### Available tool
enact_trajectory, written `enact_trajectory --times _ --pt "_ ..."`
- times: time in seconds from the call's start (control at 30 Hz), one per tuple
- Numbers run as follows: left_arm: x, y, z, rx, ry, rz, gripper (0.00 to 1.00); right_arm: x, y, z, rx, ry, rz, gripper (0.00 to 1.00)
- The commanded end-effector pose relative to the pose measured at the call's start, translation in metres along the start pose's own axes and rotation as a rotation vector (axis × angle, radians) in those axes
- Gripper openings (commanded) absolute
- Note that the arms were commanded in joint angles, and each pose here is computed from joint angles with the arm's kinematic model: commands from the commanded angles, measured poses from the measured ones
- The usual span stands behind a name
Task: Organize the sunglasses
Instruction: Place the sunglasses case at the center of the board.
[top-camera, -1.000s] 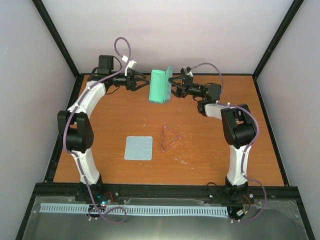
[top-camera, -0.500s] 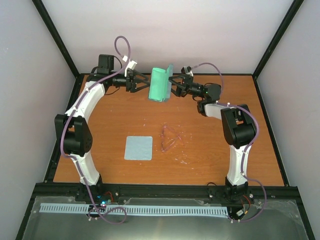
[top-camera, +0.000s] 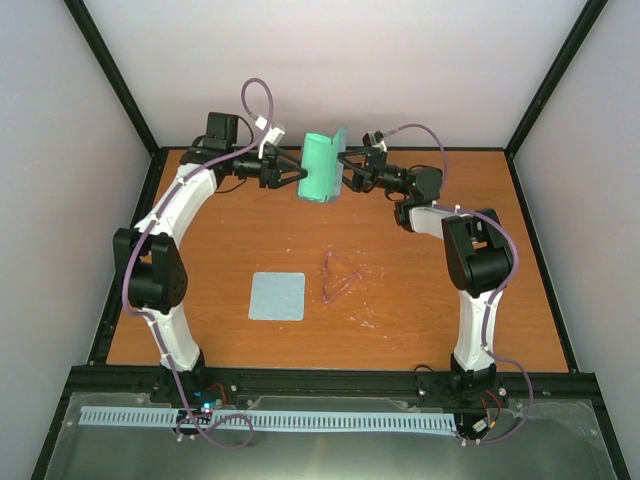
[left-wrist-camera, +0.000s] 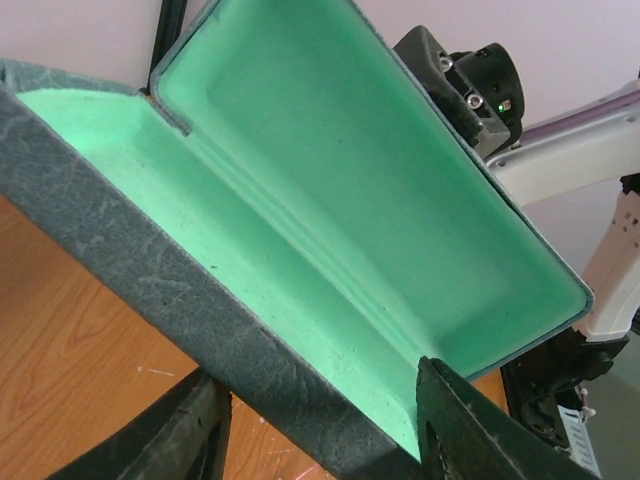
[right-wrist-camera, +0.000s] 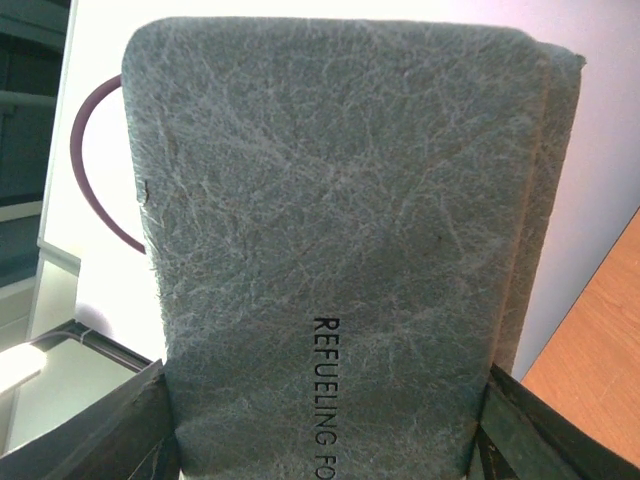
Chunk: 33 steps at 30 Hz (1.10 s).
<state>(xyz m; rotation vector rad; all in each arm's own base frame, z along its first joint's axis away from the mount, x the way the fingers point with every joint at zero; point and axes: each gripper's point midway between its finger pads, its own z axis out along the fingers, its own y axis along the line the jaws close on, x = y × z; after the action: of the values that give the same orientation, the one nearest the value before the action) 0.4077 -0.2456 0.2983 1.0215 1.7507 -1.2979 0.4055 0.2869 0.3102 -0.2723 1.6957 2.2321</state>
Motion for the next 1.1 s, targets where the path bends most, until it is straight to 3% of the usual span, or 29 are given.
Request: enact_trajectory --times 0.0,0.23,0.33,0.37,0.4,0.43,0.47,0.5,0.7,0.9,1.0,1.07 --pt "-0.002 -0.015 0.012 0.042 0.009 0.024 0.46 0.005 0.049 0.006 -0.112 0.009 -0.227 0.05" --pt "-0.004 -0.012 0.015 0.0 0.025 0.039 0.12 0.011 0.044 0.007 -0.104 0.022 -0.21 0.13" --pt "-0.007 -0.007 0.012 -0.052 0.044 0.086 0.07 0.013 0.038 0.005 -0.096 0.022 -0.188 0.31" --pt "-0.009 -0.005 0.011 -0.072 0.051 0.108 0.06 0.014 0.034 0.004 -0.09 0.022 -0.178 0.38" --pt "-0.011 -0.004 0.01 -0.091 0.058 0.125 0.06 0.015 0.032 0.003 -0.086 0.022 -0.173 0.52" --pt "-0.013 -0.001 0.008 -0.118 0.065 0.143 0.05 0.016 0.029 0.002 -0.081 0.021 -0.165 0.68" --pt "-0.015 0.002 0.006 -0.14 0.073 0.162 0.05 0.018 0.027 0.001 -0.077 0.021 -0.158 0.95" --pt "-0.017 0.003 0.004 -0.163 0.082 0.184 0.04 0.019 0.024 -0.002 -0.068 0.02 -0.15 1.0" --pt "-0.027 0.029 -0.014 -0.369 0.179 0.384 0.02 0.024 0.011 -0.048 0.017 -0.057 -0.117 1.0" --pt "-0.007 0.054 -0.019 -0.469 0.35 0.625 0.01 0.03 -0.021 -0.101 0.205 -0.128 -0.056 1.0" --pt "0.02 0.067 -0.01 -0.482 0.481 0.727 0.01 0.025 -0.058 -0.126 0.432 -0.156 -0.022 1.0" --pt "0.039 0.074 -0.005 -0.482 0.559 0.779 0.01 0.026 -0.079 -0.145 0.691 -0.123 -0.028 1.0"
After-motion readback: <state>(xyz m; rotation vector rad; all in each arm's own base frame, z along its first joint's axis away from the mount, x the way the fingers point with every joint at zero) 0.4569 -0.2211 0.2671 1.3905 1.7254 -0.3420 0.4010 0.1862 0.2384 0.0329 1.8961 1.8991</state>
